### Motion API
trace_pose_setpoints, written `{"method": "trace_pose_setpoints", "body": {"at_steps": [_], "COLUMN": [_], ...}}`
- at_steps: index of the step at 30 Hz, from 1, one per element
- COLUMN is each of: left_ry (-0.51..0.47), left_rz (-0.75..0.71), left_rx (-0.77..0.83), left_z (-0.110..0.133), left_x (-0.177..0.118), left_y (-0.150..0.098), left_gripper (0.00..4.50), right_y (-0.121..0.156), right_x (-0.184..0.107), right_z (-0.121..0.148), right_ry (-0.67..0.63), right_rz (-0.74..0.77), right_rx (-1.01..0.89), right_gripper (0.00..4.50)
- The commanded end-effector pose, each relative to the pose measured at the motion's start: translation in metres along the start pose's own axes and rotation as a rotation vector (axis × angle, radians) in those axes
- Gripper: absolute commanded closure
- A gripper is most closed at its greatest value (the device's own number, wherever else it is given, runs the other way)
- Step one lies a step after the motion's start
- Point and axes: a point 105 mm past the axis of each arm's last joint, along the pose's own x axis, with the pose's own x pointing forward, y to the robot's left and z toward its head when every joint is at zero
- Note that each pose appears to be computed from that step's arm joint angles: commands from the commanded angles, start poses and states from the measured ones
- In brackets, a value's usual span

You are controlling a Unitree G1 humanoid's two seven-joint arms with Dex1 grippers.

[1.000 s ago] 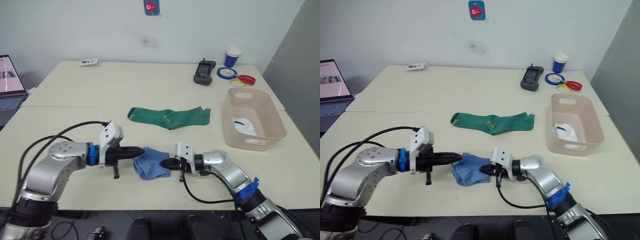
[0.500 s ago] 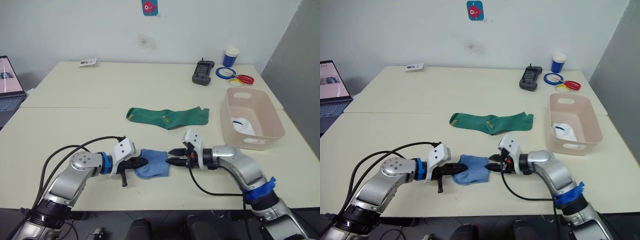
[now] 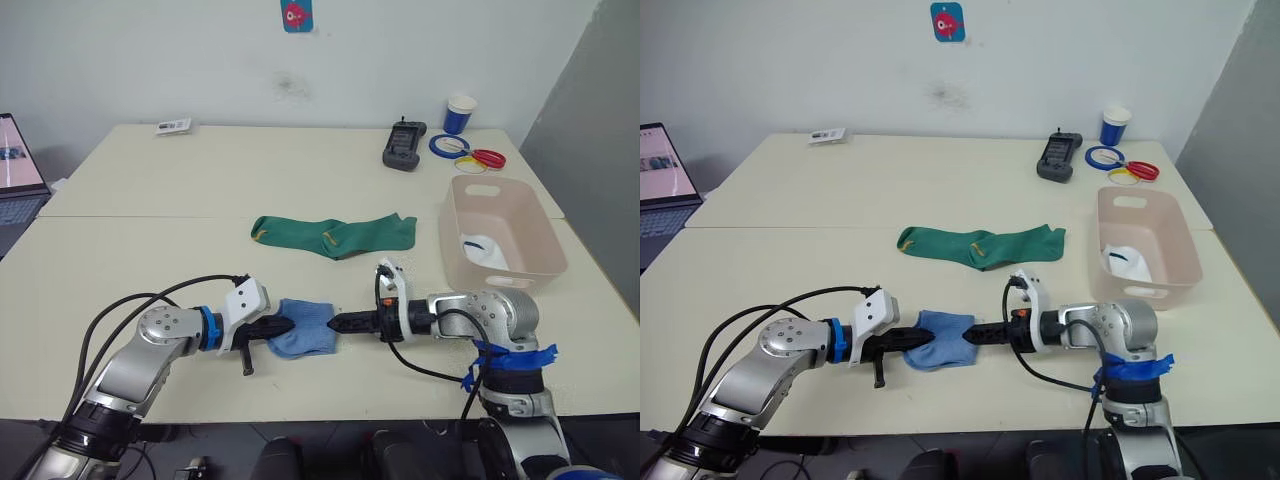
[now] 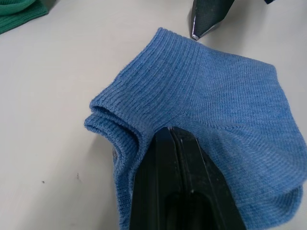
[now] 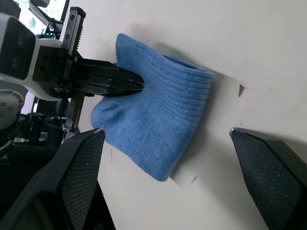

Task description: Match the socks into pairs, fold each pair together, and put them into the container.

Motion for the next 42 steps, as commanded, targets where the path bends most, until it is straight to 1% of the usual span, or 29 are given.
{"method": "trace_pose_setpoints", "body": {"at_steps": [1,7,11,12,13,14,17,19,23,24,26,28,30,31,32,34,36,37,42], "left_ry": [0.089,0.092,0.076,0.064,0.053,0.046,0.041,0.022,-0.071,-0.086,-0.095,-0.149,-0.217,-0.244,-0.268,-0.284,-0.294,-0.316,-0.479], "left_rz": [-0.007,0.010,0.018,0.021,0.027,0.037,0.047,0.052,0.018,0.003,-0.016,-0.048,-0.077,-0.092,-0.097,-0.106,-0.107,-0.106,-0.101], "left_rx": [-0.063,-0.074,-0.083,-0.088,-0.090,-0.093,-0.095,-0.101,-0.154,-0.159,-0.159,-0.153,-0.174,-0.140,-0.108,-0.066,-0.031,-0.009,0.073], "left_z": [-0.024,-0.027,-0.026,-0.024,-0.022,-0.020,-0.018,-0.014,0.003,0.008,0.011,0.027,0.048,0.069,0.086,0.106,0.118,0.129,0.185], "left_x": [-0.001,-0.005,-0.011,-0.012,-0.014,-0.015,-0.017,-0.017,-0.018,-0.020,-0.023,-0.033,-0.045,-0.053,-0.059,-0.065,-0.066,-0.066,-0.054], "left_y": [-0.007,-0.008,-0.009,-0.009,-0.008,-0.006,-0.002,0.000,-0.003,-0.004,-0.006,-0.007,-0.007,-0.006,-0.005,-0.007,-0.006,-0.006,-0.001], "left_gripper": [4.50,4.50,4.50,4.50,4.50,4.50,4.50,4.50,4.50,4.50,4.50,4.50,4.12,3.91,3.61,2.97,2.33,2.02,0.40], "right_y": [0.013,0.023,0.022,0.020,0.019,0.017,0.017,0.019,0.018,0.017,0.016,0.015,0.018,0.024,0.030,0.038,0.042,0.045,0.061], "right_x": [0.020,0.035,0.040,0.039,0.039,0.039,0.040,0.042,0.042,0.040,0.037,0.028,0.017,0.003,-0.010,-0.029,-0.048,-0.060,-0.130], "right_z": [-0.005,-0.006,0.003,0.006,0.007,0.008,0.006,0.007,0.010,0.012,0.014,0.019,0.024,0.035,0.045,0.058,0.069,0.076,0.123], "right_ry": [0.031,0.038,-0.009,-0.023,-0.030,-0.036,-0.021,-0.025,-0.045,-0.054,-0.067,-0.084,-0.099,-0.143,-0.186,-0.247,-0.307,-0.348,-0.559], "right_rz": [0.078,0.156,0.156,0.149,0.146,0.137,0.122,0.126,0.126,0.122,0.119,0.103,0.100,0.095,0.092,0.076,0.052,0.036,-0.082], "right_rx": [0.064,0.146,0.166,0.163,0.160,0.152,0.088,0.077,0.068,0.064,0.063,0.009,-0.040,-0.091,-0.140,-0.194,-0.228,-0.247,-0.361], "right_gripper": [0.02,0.02,0.02,0.40,0.63,0.96,2.01,2.73,4.22,4.49,4.49,4.49,4.50,4.50,4.50,4.50,4.50,4.50,4.50]}}
